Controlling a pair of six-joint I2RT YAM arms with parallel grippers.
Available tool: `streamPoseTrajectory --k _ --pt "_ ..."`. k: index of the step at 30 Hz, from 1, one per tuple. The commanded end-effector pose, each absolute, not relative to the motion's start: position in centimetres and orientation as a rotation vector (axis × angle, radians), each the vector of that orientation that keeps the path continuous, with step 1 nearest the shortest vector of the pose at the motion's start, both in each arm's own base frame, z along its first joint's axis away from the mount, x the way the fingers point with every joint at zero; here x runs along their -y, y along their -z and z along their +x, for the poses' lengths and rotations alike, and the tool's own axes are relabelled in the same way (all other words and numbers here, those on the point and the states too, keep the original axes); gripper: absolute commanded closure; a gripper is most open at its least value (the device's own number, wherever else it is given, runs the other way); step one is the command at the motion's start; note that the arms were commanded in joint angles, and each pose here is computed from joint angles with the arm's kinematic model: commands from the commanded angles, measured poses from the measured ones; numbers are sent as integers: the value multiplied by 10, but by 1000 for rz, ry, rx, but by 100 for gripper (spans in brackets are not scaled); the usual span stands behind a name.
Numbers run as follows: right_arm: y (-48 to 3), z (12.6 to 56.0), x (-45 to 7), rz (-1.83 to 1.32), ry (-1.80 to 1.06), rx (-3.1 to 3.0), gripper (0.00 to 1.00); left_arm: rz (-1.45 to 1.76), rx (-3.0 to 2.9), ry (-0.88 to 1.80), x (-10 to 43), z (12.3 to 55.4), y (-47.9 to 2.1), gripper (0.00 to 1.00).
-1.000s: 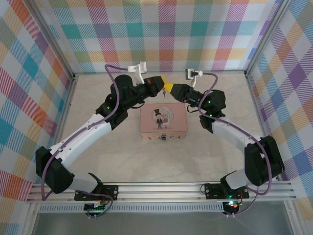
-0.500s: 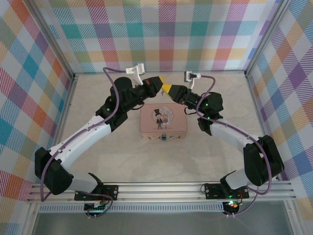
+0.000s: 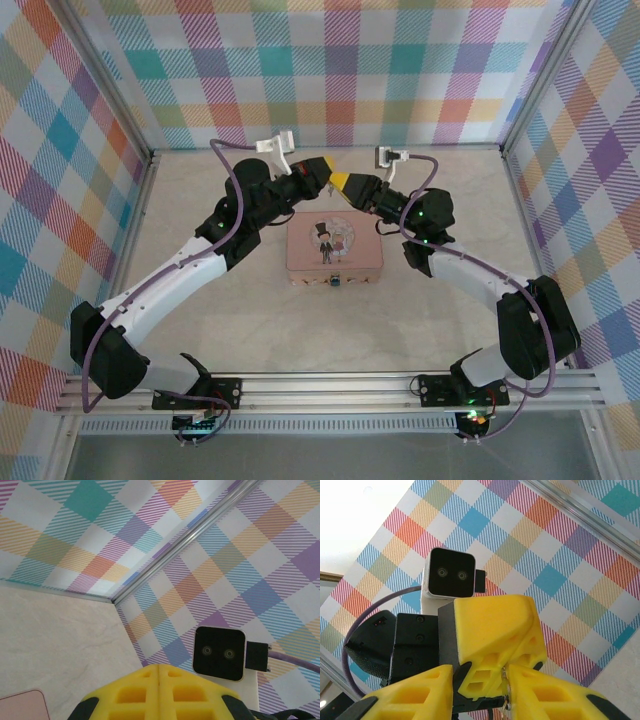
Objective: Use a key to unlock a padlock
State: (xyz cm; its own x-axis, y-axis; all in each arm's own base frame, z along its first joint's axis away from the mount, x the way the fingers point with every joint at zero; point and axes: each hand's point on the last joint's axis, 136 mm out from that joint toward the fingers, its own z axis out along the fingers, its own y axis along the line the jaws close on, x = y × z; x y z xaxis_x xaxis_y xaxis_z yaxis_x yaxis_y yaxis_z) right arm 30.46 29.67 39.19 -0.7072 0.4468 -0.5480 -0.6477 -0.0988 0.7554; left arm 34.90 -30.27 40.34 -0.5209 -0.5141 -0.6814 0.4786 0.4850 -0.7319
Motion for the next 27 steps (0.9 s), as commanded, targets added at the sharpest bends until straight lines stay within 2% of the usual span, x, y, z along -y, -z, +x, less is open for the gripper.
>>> streamPoseTrajectory --k 1,4,7,14,18,27 --pt "-376 307 -302 -226 -1869 -1467 61 -34 -1627 1277 297 338 -432 100" --pt "-376 308 -301 -221 -1857 -1467 61 -30 -1627 1285 298 337 -432 100" --pt "-374 309 -299 -204 -1832 -1476 56 -33 -1622 1288 297 336 -433 100" --pt "-378 307 -300 -221 -1849 -1460 62 -32 -1625 1296 298 336 -432 100" --pt "-386 303 -301 -249 -1859 -1428 55 -37 -1633 1294 299 337 -428 100" --pt "-396 298 -299 -273 -1860 -1390 57 -40 -1645 1299 301 338 -423 100"
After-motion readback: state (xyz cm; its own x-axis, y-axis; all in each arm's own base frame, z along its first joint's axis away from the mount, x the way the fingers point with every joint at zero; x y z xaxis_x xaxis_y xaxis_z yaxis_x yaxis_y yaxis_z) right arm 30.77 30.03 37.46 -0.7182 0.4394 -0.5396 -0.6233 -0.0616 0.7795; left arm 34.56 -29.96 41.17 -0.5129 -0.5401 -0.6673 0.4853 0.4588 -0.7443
